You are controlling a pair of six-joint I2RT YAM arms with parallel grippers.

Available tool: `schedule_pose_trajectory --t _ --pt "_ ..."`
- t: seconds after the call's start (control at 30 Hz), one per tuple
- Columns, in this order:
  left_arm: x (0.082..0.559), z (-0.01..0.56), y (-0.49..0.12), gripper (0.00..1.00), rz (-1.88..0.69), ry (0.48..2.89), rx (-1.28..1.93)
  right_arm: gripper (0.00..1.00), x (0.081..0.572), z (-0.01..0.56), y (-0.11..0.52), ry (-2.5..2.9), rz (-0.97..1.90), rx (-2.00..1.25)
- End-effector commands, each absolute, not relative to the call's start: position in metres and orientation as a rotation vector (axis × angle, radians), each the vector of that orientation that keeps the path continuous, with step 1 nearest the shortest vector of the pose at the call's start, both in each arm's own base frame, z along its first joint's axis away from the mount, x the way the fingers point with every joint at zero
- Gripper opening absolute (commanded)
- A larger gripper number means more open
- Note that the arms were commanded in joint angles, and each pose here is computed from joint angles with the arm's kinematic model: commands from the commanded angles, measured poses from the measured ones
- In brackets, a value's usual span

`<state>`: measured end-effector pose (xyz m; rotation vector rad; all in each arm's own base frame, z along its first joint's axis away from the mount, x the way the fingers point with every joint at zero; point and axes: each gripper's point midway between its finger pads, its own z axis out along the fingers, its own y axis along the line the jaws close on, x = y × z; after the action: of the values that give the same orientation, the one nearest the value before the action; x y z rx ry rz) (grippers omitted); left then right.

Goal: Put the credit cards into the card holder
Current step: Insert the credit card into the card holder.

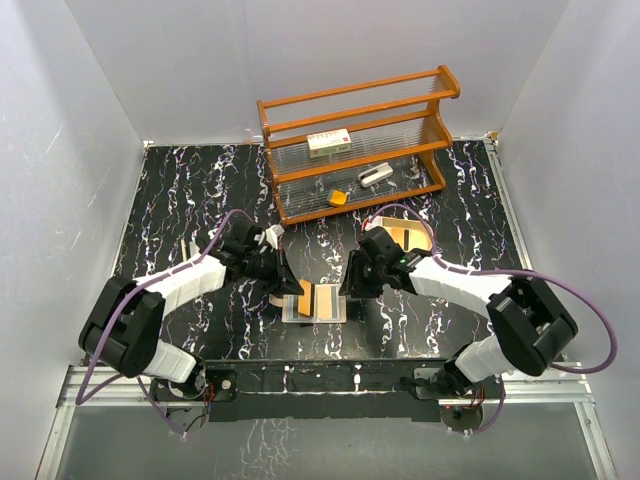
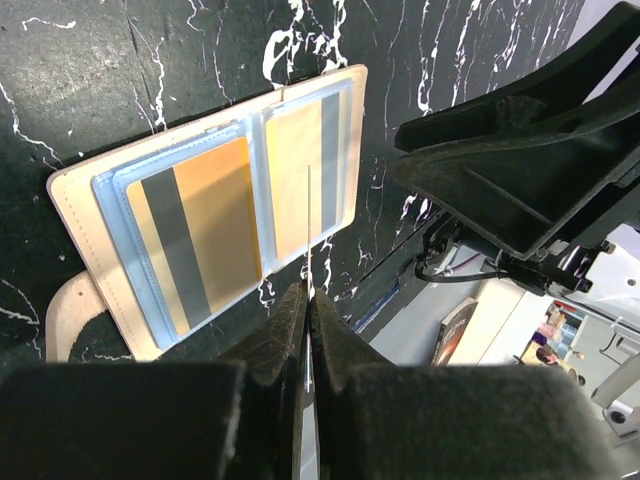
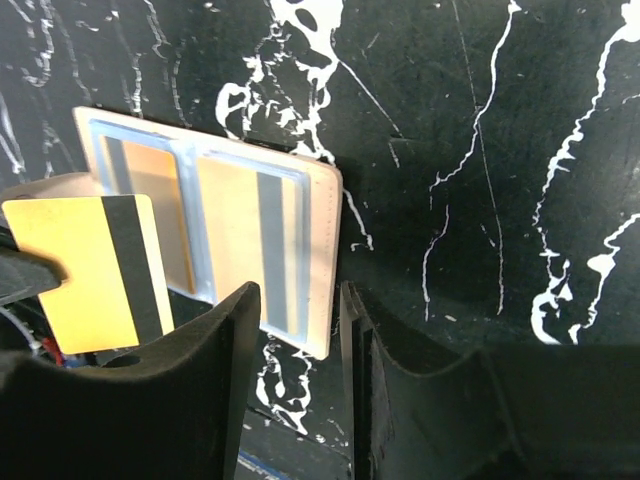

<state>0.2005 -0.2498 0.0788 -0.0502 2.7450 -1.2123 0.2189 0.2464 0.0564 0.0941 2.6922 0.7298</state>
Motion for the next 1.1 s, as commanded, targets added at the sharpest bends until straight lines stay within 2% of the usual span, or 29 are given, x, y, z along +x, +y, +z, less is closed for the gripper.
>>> schedule_pose_trajectory --t 0.0,0.57,1.07 --pt "0.198 0.080 -0.257 0.00 -1.302 2.719 0.020 0.34 0.234 0.061 0.257 2.642 0.714 0.018" --pt "0.191 0.048 -0.247 0.00 -1.239 2.781 0.026 0.17 0.231 0.028 0.262 2.695 0.590 -0.108" --pt "0.189 0.028 -0.239 0.00 -1.164 2.811 -0.035 0.14 0.223 0.024 0.264 2.707 0.589 -0.120"
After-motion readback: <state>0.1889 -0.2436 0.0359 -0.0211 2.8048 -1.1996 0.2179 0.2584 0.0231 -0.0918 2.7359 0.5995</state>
